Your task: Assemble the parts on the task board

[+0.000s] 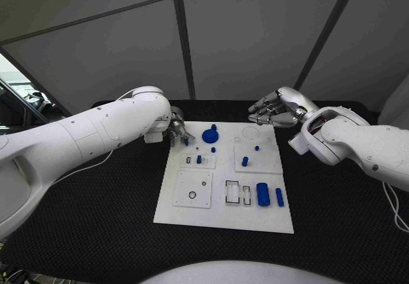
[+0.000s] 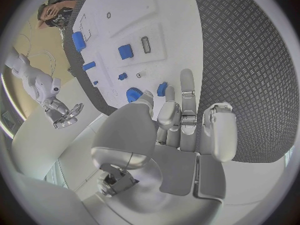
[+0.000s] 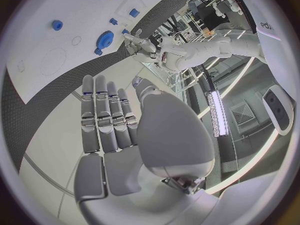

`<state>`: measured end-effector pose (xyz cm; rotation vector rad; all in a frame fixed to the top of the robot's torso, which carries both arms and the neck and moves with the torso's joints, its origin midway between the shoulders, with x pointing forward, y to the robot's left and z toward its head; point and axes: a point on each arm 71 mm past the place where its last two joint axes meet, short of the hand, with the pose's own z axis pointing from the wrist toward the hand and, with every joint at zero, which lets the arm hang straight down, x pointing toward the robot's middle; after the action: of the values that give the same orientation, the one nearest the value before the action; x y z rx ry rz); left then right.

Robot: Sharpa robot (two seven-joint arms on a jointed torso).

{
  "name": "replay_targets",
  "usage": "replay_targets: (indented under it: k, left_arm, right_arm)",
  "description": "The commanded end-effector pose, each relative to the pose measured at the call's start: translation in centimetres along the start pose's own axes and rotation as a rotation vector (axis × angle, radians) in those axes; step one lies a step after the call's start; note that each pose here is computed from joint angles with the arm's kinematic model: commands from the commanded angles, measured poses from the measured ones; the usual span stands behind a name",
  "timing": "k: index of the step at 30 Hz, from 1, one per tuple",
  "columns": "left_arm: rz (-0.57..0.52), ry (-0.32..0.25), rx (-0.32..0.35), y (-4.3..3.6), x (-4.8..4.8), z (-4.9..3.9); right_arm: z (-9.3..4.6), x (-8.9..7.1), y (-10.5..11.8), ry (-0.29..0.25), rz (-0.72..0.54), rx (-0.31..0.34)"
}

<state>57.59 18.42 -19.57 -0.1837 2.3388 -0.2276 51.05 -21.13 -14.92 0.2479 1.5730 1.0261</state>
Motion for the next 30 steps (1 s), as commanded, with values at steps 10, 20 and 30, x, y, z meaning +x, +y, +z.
replay_targets:
  k: [10, 20, 30]
  left_arm:
    - [-0.009, -0.009, 0.017, -0.15, -0.14, 0.01]
    - [-0.064, -0.006, 0.051, -0.02, -0.22, -0.02]
    - [-0.118, -0.011, 0.077, 0.87, -0.04, -1.07]
  right_arm:
    - [0.1, 0.0, 0.2, 0.004, -0.001, -0.009]
    - [0.1, 0.0, 0.2, 0.005, -0.001, -0.008]
    - [0.1, -0.1, 0.1, 0.005, -0.001, -0.006]
